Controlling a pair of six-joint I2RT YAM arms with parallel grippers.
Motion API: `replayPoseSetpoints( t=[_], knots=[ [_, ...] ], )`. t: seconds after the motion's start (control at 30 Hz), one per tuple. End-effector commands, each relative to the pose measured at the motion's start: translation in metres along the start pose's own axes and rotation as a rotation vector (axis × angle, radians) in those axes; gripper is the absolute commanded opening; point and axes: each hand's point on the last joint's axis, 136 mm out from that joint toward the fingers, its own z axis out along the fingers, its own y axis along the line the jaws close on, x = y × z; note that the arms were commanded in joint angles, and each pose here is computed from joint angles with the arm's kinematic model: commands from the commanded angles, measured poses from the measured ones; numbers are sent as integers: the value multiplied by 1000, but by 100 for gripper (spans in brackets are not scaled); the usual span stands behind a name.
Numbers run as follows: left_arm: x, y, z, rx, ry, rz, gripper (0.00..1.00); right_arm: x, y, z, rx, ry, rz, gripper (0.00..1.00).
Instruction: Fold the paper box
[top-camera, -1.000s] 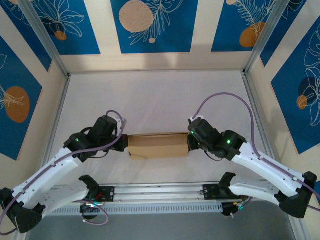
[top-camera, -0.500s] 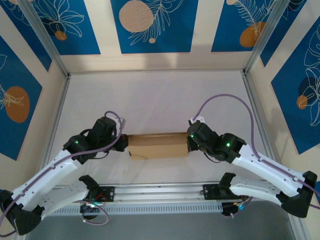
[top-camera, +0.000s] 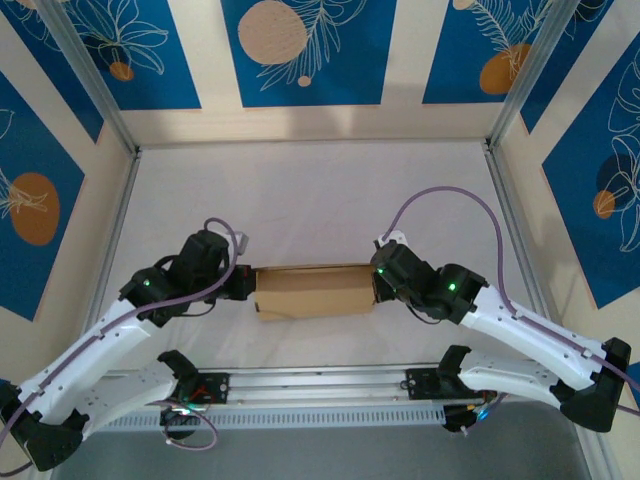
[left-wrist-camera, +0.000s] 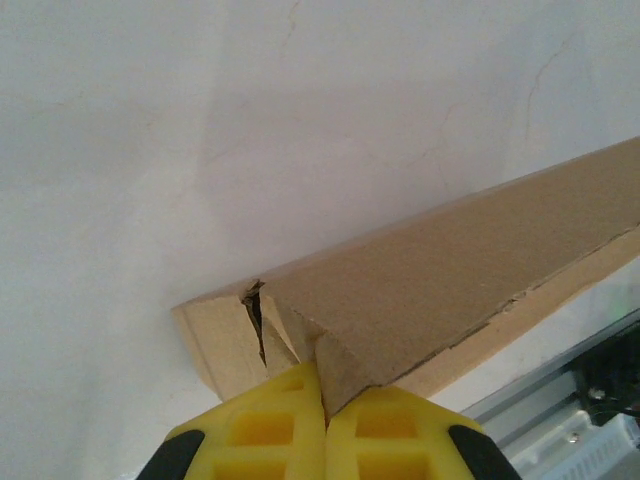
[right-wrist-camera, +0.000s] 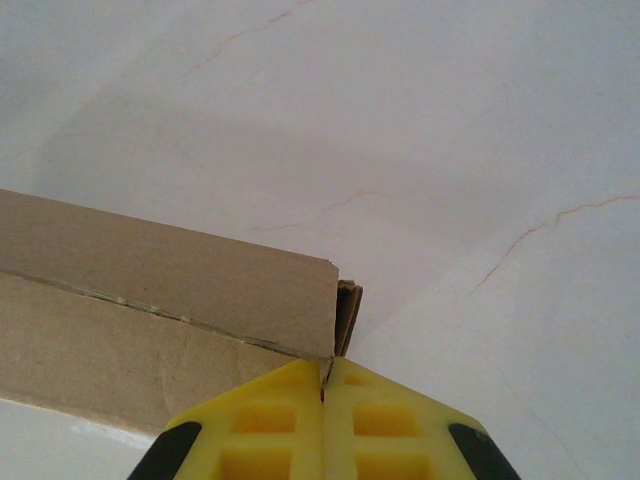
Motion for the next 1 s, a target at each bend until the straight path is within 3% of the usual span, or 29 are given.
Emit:
replayPoseSetpoints(
  t=[0.0,0.27,0.97],
  knots=[
    [-20,-24,-14,121,-71,-60,0,9,-4,-1,22,46,-48,0],
    [-25,-35,-10,201,-74,-129,0,8,-4,-2,22,44,-48,0],
    [14,35,-1,-54,-75,-17,0,0,-6,-7,26,3,-46,0]
  ],
)
